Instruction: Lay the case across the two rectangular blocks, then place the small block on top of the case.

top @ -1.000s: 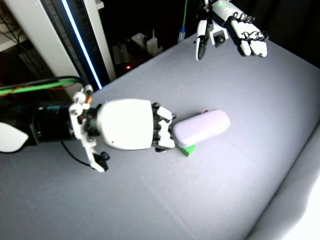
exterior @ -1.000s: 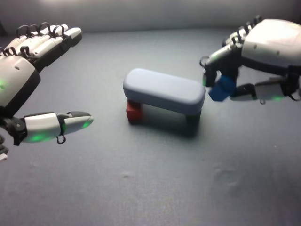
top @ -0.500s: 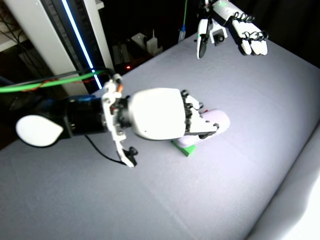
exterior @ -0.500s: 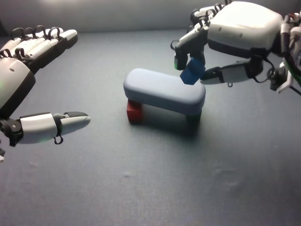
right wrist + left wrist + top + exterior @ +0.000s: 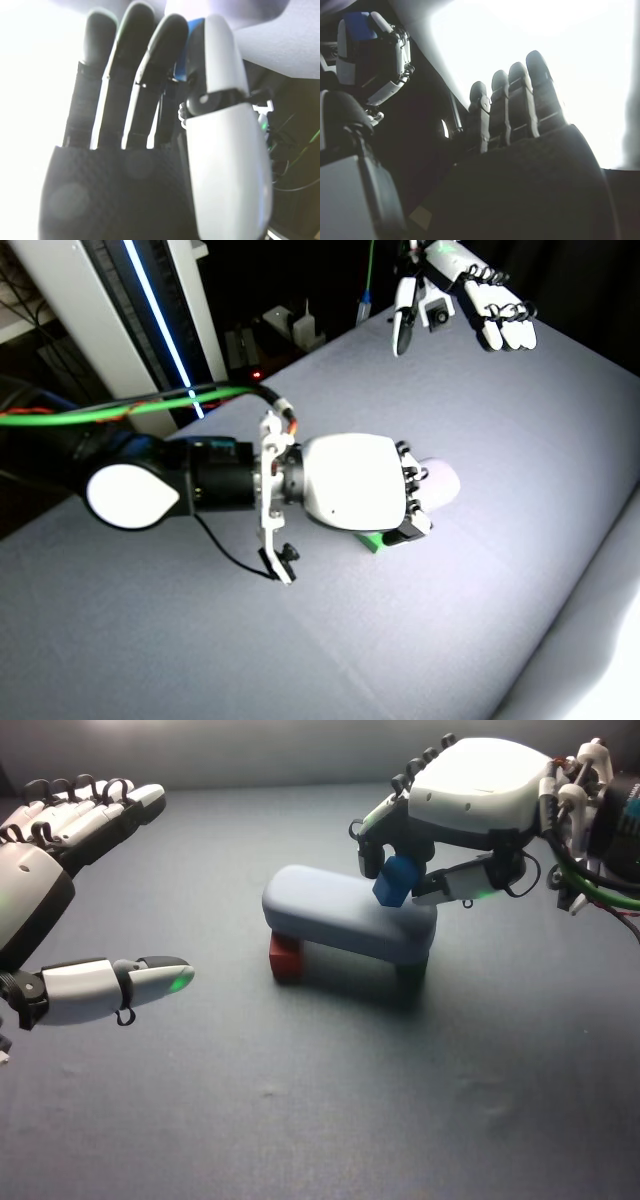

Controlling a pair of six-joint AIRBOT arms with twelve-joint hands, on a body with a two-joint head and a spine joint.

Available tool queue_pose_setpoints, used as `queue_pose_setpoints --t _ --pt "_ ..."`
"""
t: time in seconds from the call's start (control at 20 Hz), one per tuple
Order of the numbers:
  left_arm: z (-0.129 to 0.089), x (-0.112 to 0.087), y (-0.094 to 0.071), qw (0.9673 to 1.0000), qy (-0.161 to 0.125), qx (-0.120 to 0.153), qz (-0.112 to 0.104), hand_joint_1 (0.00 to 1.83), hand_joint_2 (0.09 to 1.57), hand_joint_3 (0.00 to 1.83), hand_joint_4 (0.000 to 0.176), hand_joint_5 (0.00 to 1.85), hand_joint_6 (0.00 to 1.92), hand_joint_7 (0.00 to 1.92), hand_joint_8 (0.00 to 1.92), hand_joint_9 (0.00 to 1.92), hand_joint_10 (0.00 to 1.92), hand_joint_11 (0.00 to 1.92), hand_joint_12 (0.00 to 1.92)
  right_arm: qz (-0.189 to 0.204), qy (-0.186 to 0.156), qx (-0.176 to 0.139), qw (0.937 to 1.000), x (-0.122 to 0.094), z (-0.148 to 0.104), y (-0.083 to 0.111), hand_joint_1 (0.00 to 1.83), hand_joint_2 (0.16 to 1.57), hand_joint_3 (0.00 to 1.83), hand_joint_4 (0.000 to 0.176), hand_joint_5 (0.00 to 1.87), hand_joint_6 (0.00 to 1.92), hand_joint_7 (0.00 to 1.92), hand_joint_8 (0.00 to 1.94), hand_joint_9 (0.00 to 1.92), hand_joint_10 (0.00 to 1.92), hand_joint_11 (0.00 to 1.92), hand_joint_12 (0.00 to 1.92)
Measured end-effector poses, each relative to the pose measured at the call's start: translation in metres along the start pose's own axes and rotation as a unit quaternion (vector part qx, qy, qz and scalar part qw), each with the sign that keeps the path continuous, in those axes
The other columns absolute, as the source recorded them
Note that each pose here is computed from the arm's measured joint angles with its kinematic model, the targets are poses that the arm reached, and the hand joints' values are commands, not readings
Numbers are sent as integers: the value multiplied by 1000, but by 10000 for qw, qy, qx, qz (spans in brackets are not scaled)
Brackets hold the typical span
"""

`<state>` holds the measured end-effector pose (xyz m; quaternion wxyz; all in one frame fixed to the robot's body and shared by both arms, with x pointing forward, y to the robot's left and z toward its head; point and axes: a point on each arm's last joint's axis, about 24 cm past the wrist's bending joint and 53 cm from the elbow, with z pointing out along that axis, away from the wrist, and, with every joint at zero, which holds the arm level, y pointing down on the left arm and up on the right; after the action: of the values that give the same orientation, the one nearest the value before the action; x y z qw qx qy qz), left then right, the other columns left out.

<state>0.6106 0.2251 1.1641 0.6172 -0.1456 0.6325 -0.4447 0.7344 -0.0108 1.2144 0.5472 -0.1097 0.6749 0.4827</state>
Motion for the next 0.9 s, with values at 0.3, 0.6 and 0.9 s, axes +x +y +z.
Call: queue_pose_setpoints --t 0.3,0.6,0.9 --pt "0 0 0 10000 6 9 -24 764 902 0 54 208 2 150 4 114 5 0 369 -59 77 66 9999 6 4 -2 1245 1072 1 0 967 1043 1191 647 1055 892 870 1412" --pt "1 3 1 10000 32 0 -80 769 898 0 59 206 4 149 1 122 3 0 461 -127 89 85 9998 7 4 -3 1136 1135 0 0 919 1068 869 311 860 457 581 1244" --pt "1 3 1 10000 24 0 -97 795 892 0 52 209 1 146 1 126 2 0 541 -214 114 107 9996 6 6 -3 1159 1022 0 0 905 54 926 9 911 146 517 1176"
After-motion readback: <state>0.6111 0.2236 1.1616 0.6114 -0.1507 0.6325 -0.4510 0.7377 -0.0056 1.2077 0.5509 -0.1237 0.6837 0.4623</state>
